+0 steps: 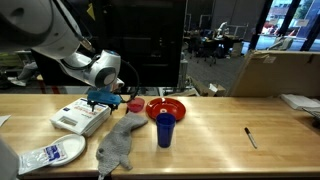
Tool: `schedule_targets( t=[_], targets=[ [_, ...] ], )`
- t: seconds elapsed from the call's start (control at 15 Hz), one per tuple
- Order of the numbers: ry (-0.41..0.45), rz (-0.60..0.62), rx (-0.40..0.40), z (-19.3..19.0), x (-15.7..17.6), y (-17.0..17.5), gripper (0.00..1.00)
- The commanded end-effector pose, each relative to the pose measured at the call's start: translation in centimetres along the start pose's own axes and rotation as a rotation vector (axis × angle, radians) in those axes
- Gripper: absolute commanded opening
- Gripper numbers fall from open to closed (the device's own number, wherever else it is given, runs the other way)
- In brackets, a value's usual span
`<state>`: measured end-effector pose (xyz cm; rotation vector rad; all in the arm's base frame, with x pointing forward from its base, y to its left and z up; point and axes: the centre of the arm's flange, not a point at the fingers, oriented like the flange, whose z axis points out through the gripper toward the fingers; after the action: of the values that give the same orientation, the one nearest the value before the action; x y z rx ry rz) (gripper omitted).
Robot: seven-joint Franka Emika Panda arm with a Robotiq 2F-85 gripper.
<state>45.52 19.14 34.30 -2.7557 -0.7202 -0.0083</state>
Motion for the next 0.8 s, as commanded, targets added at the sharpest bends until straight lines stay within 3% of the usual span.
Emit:
schedule_targets(
  t=[0.0,0.13,0.33,0.73],
  targets=[
    [0.013,0.034,0.022,0.14,0.07,-0.38,0.73],
    [0.015,0.042,0.023,0.1,0.11,-0.45,0.61],
    [0.02,0.045,0.025,0.02,0.27,-0.67,0.36],
    [0.035,0.054,0.017,-0.54,0.8,-0.86,0.02]
  ],
)
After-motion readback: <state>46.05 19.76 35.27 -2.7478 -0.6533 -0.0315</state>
